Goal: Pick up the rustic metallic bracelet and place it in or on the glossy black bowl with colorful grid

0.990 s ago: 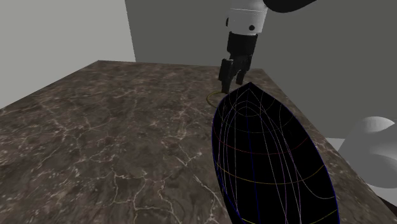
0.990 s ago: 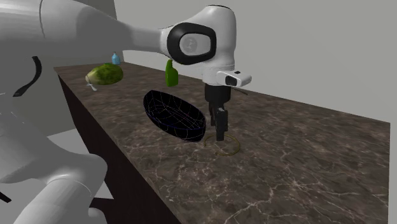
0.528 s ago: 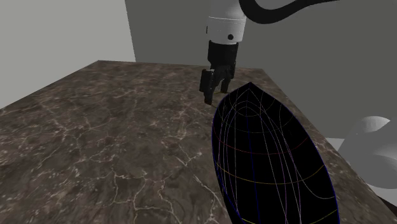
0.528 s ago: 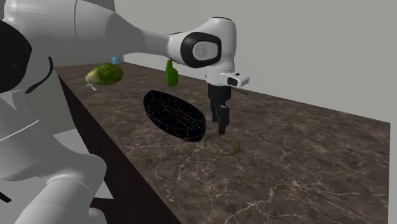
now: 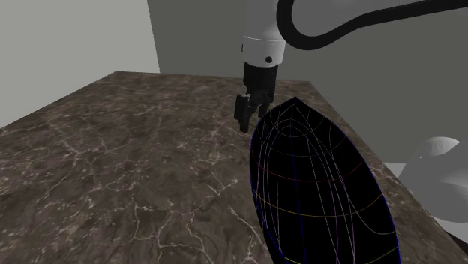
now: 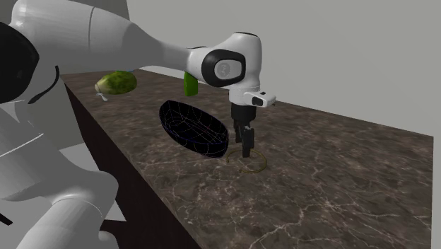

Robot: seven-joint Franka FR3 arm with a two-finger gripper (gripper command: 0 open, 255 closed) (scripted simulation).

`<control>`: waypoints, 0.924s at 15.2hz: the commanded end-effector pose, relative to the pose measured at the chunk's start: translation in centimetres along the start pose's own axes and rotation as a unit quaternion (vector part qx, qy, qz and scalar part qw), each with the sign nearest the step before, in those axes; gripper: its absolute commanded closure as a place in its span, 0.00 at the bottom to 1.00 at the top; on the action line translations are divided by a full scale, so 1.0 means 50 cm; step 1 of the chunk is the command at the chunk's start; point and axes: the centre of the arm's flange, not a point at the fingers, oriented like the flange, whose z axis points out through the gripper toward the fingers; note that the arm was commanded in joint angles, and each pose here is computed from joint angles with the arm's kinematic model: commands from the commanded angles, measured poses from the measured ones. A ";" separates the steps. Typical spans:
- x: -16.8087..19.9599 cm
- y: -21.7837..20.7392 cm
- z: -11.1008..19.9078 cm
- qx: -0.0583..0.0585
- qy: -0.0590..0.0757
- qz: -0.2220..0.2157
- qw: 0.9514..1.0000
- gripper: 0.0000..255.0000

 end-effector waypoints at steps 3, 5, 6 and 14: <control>0.000 0.000 0.001 0.000 0.000 0.000 1.000 0.00; 0.000 0.000 0.001 0.000 0.000 0.000 1.000 1.00; 0.000 0.000 0.001 0.000 0.000 0.000 1.000 1.00; 0.000 0.000 0.001 0.000 0.000 0.000 1.000 1.00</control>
